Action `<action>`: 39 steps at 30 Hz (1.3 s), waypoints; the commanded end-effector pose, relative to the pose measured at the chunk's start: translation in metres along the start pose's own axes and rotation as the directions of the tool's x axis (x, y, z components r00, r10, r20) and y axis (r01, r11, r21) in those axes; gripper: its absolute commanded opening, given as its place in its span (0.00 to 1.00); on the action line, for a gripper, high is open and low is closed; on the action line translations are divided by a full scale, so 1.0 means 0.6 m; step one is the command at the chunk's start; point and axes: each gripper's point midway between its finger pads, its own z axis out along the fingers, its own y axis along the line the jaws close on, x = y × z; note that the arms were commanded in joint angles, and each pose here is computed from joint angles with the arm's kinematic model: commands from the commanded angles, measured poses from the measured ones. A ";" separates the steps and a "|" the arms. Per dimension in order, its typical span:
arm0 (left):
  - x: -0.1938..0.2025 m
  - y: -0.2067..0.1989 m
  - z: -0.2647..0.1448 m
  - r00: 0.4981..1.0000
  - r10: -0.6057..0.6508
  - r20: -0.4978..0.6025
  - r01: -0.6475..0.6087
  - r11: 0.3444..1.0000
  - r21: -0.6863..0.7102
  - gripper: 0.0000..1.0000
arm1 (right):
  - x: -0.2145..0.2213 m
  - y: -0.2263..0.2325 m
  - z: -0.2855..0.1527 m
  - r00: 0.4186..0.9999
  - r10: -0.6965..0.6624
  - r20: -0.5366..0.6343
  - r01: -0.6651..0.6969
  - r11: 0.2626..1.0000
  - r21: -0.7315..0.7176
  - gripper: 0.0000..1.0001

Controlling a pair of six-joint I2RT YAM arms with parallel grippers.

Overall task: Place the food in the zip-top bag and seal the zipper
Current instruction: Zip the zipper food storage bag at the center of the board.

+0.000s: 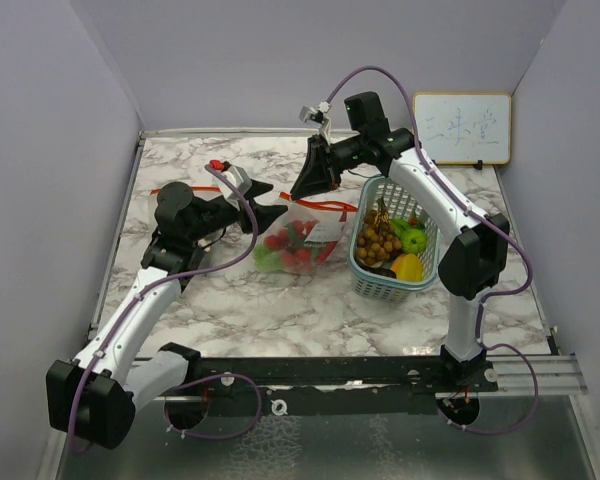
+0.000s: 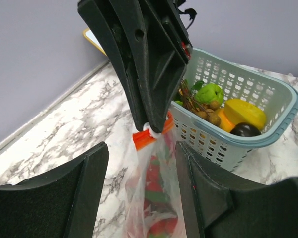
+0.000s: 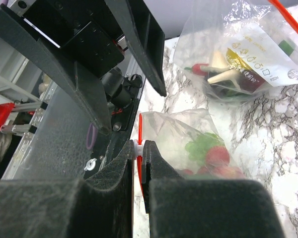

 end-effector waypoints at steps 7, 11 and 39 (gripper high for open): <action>0.006 0.005 0.027 0.999 -0.029 0.025 0.028 0.998 0.056 0.60 | -0.023 0.053 -0.006 0.998 -0.057 0.017 0.058 0.997 -0.050 0.02; 0.020 -0.001 0.033 0.998 -0.056 0.025 0.054 0.995 0.087 0.59 | -0.022 0.055 -0.007 0.998 -0.057 0.017 0.058 0.997 -0.050 0.02; 0.029 0.133 -0.042 0.990 -0.022 -0.143 -0.043 0.898 -0.438 0.00 | 0.053 -0.054 -0.037 0.998 0.039 -0.053 -0.029 0.982 0.186 0.02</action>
